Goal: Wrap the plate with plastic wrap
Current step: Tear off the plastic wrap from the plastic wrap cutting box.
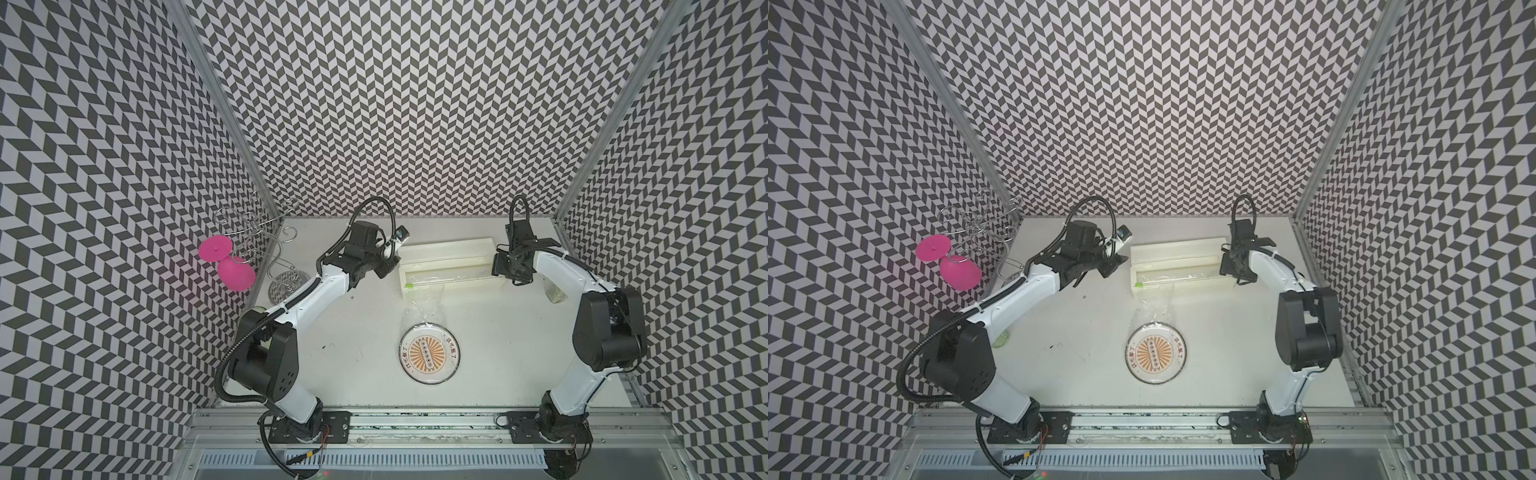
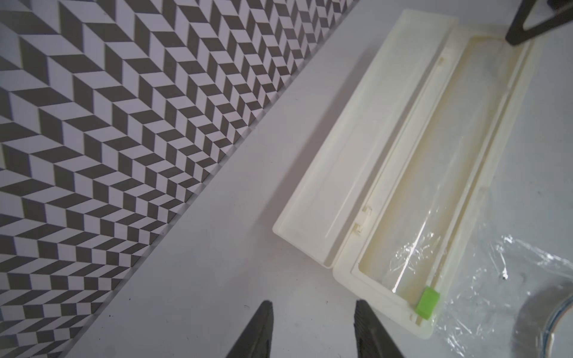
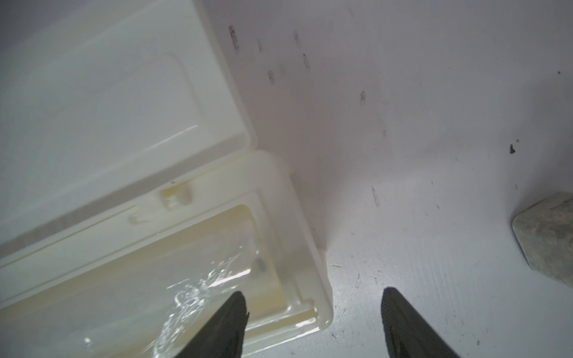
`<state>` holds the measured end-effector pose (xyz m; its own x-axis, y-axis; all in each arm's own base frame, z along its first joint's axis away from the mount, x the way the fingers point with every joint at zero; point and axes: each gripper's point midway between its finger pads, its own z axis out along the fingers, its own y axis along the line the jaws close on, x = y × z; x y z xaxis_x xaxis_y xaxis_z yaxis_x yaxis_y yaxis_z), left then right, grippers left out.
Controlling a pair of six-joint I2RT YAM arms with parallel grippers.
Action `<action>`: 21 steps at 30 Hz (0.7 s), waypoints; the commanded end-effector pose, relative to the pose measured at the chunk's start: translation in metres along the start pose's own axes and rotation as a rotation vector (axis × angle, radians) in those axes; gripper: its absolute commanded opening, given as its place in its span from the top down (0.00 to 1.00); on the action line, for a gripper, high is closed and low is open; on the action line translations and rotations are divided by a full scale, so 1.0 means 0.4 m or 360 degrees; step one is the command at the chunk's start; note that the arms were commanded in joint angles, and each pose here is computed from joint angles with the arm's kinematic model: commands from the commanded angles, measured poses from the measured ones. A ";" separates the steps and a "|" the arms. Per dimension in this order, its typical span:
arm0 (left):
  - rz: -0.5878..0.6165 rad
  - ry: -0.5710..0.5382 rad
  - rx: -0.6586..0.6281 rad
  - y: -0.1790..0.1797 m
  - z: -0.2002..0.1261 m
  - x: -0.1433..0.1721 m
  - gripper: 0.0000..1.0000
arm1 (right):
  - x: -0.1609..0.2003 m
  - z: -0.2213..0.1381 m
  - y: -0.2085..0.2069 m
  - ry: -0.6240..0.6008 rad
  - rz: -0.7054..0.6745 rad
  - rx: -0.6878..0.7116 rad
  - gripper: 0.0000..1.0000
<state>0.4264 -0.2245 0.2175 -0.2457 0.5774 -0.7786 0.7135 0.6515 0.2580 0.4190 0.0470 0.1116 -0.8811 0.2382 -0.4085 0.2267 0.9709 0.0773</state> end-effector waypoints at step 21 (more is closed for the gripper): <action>-0.1194 -0.0001 0.0262 -0.094 0.014 0.122 0.29 | 0.243 -0.130 0.452 0.0061 -0.0431 -0.1219 0.19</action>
<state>0.3896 -0.2156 0.1479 -0.7093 0.1103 -0.6962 0.4435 0.8375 -0.3193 0.3370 0.2143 0.1068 -0.9283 -0.0194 -0.3713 -0.2168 0.8395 0.4982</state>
